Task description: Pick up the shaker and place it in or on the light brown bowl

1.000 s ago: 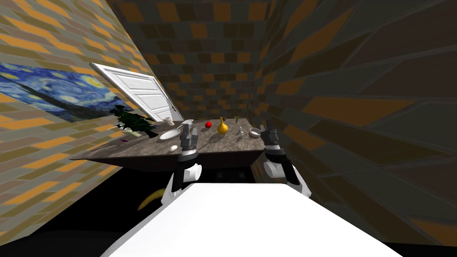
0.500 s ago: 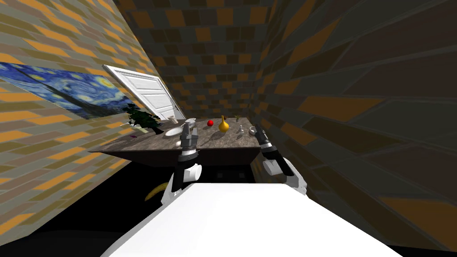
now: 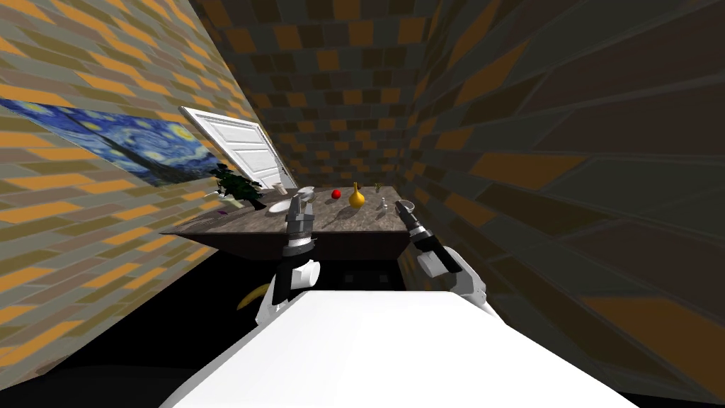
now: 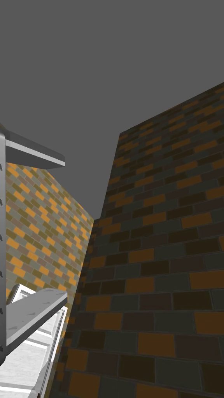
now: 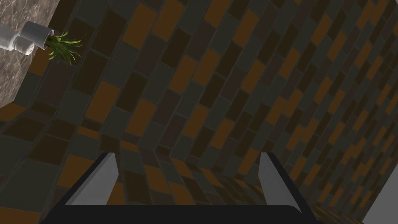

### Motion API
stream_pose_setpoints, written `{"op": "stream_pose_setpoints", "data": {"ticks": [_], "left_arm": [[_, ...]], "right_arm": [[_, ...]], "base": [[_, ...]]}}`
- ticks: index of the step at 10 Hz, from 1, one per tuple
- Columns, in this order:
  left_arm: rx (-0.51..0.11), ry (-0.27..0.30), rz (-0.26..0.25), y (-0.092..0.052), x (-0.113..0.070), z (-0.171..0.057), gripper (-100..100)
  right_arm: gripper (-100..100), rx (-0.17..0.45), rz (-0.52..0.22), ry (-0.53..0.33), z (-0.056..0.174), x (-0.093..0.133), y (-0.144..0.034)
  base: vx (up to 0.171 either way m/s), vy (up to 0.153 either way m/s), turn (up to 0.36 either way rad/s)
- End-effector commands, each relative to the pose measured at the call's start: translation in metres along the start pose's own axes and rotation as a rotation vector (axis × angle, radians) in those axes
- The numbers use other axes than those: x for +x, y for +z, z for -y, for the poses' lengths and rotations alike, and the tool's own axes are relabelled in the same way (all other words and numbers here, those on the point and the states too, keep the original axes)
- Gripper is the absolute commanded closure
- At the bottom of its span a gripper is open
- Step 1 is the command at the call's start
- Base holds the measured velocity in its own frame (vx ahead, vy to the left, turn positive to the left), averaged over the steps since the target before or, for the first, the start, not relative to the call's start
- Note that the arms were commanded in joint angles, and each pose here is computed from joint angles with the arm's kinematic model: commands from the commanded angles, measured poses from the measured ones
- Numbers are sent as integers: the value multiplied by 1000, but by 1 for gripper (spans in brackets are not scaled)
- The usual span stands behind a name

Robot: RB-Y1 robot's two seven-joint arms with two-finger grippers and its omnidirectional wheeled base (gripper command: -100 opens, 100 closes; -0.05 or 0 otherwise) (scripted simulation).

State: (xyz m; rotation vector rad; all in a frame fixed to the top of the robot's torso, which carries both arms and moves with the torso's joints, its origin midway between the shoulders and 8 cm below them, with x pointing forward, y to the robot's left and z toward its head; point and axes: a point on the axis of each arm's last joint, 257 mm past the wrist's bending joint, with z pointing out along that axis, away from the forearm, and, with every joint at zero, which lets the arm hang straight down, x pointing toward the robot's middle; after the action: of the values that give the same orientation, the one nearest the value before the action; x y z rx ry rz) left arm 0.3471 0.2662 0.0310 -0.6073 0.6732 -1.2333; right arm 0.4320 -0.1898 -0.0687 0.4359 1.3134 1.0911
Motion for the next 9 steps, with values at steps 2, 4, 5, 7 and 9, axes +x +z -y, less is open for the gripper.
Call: {"op": "stream_pose_setpoints", "data": {"ticks": [2, 4, 5, 7, 9], "left_arm": [[0, 0, 0, 0, 0, 0, 0], [0, 0, 0, 0, 0, 0, 0], [0, 0, 0, 0, 0, 0, 0], [0, 0, 0, 0, 0, 0, 0], [0, 0, 0, 0, 0, 0, 0]], "right_arm": [[-100, 78, -95, -71, 29, 24, 3], [-100, 134, -140, -108, 49, 33, 2], [-100, 135, -140, -108, 49, 33, 2], [-100, 177, -180, -146, 65, 39, 0], [-100, 255, -251, -226, 97, 47, -4]], "base": [[-68, 0, 76], [-54, 9, 47], [-36, 11, 39], [-30, 8, 63], [-29, 12, 115]]}}
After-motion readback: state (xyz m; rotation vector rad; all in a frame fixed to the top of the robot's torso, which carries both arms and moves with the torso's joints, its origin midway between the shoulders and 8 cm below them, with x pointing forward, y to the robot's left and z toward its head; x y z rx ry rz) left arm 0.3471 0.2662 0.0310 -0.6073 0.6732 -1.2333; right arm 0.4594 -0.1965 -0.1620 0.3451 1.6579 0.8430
